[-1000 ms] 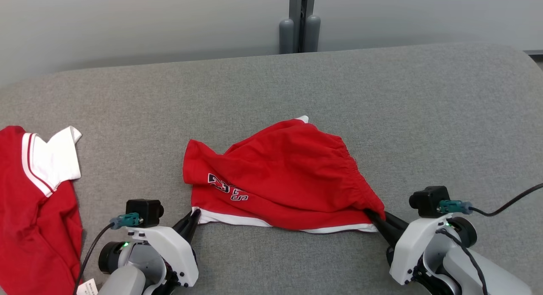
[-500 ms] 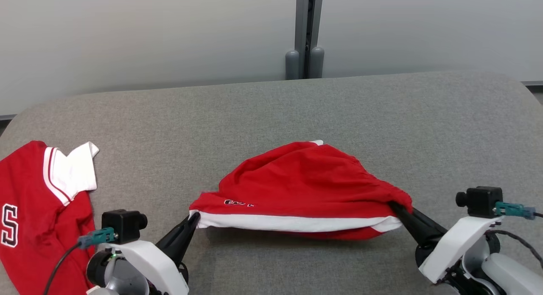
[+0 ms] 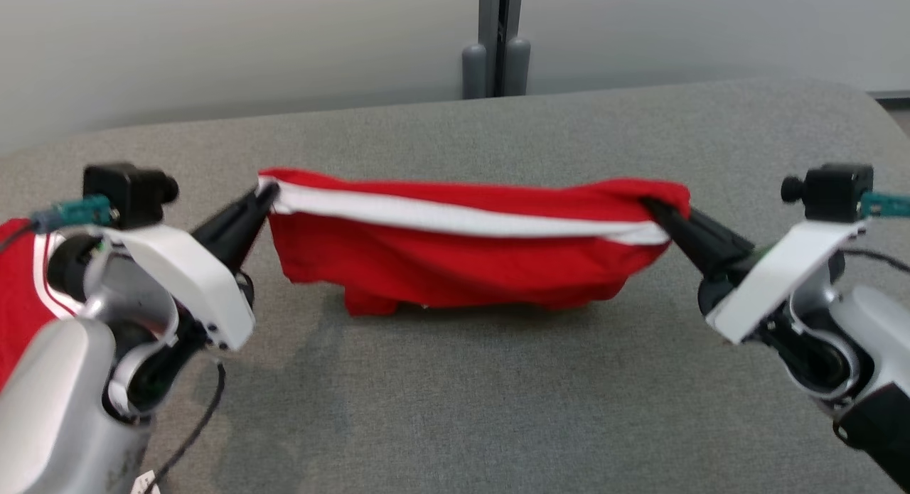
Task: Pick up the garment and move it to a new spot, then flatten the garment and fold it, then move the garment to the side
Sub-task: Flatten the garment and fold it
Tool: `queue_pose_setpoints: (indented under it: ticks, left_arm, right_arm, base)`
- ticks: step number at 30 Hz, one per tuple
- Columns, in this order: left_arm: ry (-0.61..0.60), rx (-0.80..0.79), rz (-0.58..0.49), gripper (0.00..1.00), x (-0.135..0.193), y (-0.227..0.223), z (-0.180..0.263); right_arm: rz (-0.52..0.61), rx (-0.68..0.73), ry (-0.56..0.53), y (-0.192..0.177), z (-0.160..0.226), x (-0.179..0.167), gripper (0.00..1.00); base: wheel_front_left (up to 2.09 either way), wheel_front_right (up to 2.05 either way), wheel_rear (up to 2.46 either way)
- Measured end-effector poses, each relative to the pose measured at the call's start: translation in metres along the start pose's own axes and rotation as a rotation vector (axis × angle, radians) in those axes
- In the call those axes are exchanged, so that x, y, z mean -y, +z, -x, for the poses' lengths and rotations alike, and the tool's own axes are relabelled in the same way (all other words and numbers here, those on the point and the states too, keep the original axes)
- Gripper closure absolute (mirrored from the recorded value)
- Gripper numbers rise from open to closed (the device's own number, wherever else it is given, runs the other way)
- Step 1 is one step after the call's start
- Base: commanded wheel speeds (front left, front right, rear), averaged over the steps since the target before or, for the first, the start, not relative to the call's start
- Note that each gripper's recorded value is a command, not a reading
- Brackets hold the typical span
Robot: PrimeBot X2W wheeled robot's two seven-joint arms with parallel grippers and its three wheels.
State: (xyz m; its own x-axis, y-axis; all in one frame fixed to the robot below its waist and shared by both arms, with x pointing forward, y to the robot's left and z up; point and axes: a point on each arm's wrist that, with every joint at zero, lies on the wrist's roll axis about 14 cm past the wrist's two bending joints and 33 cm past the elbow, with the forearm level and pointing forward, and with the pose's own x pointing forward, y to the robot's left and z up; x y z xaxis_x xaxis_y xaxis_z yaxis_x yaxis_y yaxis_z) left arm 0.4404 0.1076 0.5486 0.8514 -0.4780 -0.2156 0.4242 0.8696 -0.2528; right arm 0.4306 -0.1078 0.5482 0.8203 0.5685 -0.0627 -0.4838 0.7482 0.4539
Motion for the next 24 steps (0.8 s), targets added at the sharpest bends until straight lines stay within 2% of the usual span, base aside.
queue_pose_setpoints:
  ticks: [5, 14, 18, 24]
  left_arm:
    - [0.028, -0.020, -0.054, 1.00, -0.028, 0.025, -0.048]
    - [0.076, -0.012, -0.127, 1.00, -0.073, 0.072, -0.141]
    - [0.116, 0.088, -0.165, 1.00, -0.096, 0.112, -0.177]
    - [0.165, 0.189, -0.178, 1.00, -0.118, 0.147, -0.198]
  right_arm:
    - [0.060, 0.016, 0.028, 0.036, -0.043, 0.007, 1.00]
    - [0.101, 0.084, 0.031, 0.097, -0.123, 0.038, 1.00]
    - [0.091, 0.195, 0.047, 0.133, -0.162, 0.044, 1.00]
    - [0.112, 0.342, 0.066, 0.174, -0.186, 0.043, 1.00]
  base:
    - [0.00, 0.00, 0.00]
    - [0.00, 0.00, 0.00]
    - [0.00, 0.00, 0.00]
    - [0.00, 0.00, 0.00]
